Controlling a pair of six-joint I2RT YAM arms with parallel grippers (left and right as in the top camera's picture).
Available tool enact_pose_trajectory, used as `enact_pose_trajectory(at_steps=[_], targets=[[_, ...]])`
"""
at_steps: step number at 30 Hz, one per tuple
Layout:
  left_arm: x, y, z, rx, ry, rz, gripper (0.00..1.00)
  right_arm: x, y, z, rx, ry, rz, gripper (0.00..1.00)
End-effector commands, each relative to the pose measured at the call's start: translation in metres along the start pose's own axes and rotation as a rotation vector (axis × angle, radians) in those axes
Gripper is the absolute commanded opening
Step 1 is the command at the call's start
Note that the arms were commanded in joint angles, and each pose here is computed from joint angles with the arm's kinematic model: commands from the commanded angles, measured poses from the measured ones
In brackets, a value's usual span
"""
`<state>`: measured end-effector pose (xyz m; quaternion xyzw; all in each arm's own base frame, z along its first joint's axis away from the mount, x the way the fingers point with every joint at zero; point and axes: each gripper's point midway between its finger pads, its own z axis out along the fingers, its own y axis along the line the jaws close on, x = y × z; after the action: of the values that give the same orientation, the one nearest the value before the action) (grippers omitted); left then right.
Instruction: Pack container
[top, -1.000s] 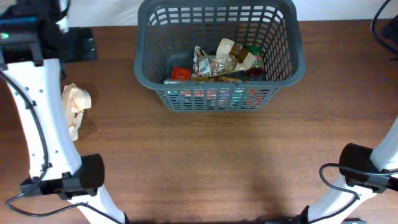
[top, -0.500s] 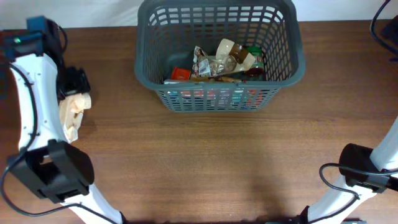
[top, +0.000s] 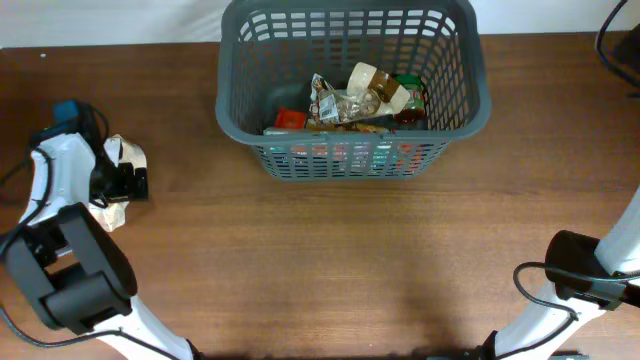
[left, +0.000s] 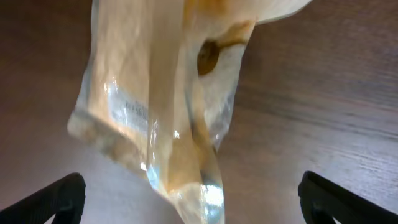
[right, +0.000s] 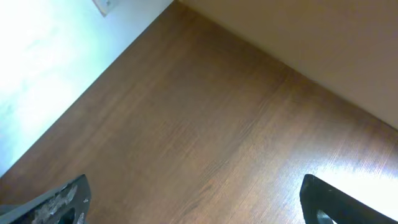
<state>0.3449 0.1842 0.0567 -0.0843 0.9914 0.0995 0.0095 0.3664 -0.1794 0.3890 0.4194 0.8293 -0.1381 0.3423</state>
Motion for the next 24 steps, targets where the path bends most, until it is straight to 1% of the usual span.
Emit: enact_pose_trajectory(at_steps=[1,5,7,12,16,24], targets=[[-0.013,-0.001,0.004,0.074,-0.074,0.096,0.99,-0.001,0.0,-0.002,-0.003,-0.007,0.013,0.99],[-0.028,0.007,0.005,0.044,-0.143,0.153,0.99,-0.001,0.0,-0.002,-0.003,-0.007,0.013,0.99],[-0.038,0.006,0.007,0.046,-0.192,0.155,0.99,-0.001,0.0,-0.002,-0.003,-0.007,0.013,0.99],[-0.046,0.001,0.015,0.065,-0.241,0.154,0.99,-0.001,0.0,-0.002,-0.003,-0.007,0.013,0.99],[-0.042,-0.003,0.028,0.063,-0.245,0.153,0.99,-0.001,0.0,-0.002,-0.003,-0.007,0.013,0.99],[-0.013,-0.018,0.063,0.083,-0.196,0.158,0.99,-0.001,0.0,-0.002,-0.003,-0.007,0.013,0.99]])
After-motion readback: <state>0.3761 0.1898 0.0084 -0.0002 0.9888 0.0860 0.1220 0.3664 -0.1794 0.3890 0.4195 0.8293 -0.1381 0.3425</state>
